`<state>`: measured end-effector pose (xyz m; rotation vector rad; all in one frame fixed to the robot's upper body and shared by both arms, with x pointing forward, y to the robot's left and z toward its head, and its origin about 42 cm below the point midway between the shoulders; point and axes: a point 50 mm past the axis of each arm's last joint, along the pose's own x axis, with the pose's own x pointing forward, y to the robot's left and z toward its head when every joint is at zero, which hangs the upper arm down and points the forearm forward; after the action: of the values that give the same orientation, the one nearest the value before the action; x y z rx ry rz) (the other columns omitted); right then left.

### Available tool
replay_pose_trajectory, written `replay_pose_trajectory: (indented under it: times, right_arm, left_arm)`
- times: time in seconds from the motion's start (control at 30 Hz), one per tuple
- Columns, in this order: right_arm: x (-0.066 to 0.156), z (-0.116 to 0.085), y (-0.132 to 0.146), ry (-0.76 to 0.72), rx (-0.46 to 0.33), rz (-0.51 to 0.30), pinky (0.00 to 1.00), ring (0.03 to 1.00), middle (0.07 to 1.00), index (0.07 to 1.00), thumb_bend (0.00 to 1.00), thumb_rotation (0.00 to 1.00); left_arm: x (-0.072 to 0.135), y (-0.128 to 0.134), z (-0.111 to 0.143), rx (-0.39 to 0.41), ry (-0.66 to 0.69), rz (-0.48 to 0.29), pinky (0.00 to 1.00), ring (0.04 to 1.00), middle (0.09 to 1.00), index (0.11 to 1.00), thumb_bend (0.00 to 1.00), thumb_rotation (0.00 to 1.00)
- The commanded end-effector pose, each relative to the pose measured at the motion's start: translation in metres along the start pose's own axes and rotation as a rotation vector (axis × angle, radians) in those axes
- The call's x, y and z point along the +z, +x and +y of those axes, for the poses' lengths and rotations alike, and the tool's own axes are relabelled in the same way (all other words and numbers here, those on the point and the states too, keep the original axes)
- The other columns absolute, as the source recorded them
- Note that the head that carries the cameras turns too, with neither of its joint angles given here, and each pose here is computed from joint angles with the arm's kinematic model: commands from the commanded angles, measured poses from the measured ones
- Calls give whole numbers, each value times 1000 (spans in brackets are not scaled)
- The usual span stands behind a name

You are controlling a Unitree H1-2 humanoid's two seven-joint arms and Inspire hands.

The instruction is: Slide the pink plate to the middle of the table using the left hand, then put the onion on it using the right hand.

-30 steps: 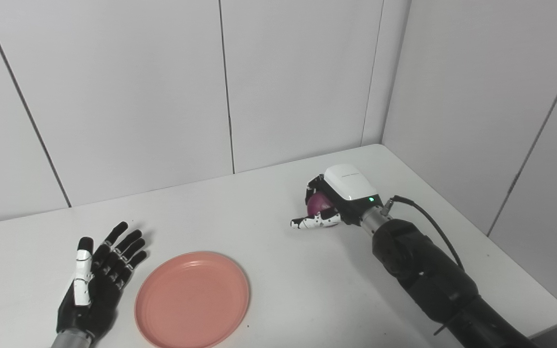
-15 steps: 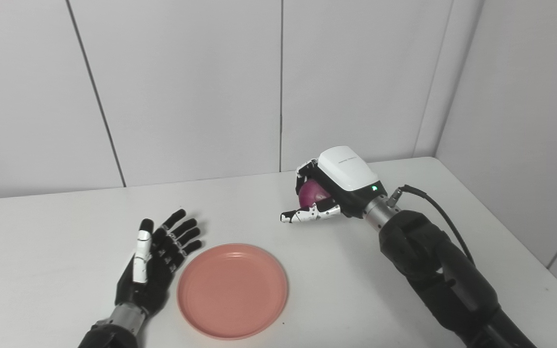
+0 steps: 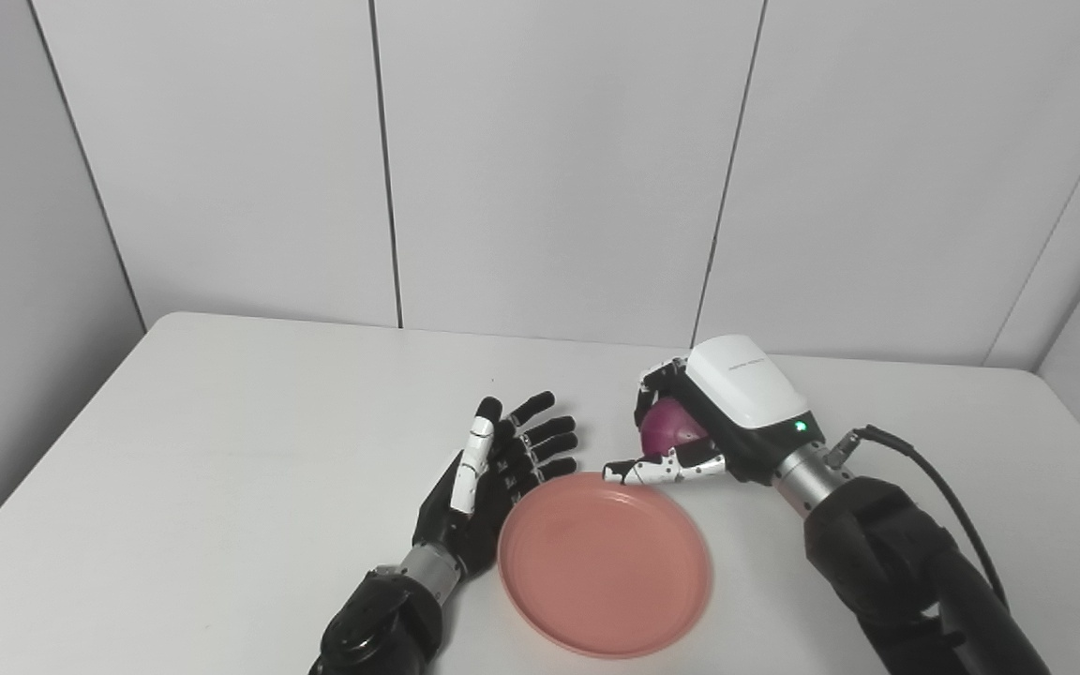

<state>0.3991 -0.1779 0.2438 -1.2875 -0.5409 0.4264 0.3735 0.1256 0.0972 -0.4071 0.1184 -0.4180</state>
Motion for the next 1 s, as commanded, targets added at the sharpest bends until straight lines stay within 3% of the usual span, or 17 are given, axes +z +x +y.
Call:
replay_pose_trajectory:
  times: [0.0, 0.23, 0.6, 0.87, 0.97]
  right_arm:
    - [12, -28, 18, -36, -93, -82, 106, 161, 234, 297, 522, 556]
    - [29, -16, 26, -27, -56, -127, 120, 174, 243, 307, 515, 615]
    - [35, 9, 24, -65, 34, -162, 134, 193, 262, 341, 488, 678]
    - [38, 24, 15, -77, 103, -176, 154, 219, 293, 399, 493, 550]
    - [37, 27, 11, -89, 126, -183, 176, 242, 317, 420, 477, 596]
  left_arm:
    - [-30, -10, 4, 55, -16, 120, 768, 802, 769, 827, 749, 910]
    - [-28, -9, 2, 54, -30, 116, 761, 802, 775, 821, 756, 903]
    - [-21, -13, 8, 55, -40, 108, 741, 792, 752, 800, 752, 892]
    - [-18, -16, 13, 49, -37, 100, 735, 794, 779, 810, 752, 894]
    - [-16, -17, 15, 47, -34, 96, 736, 798, 791, 801, 745, 900]
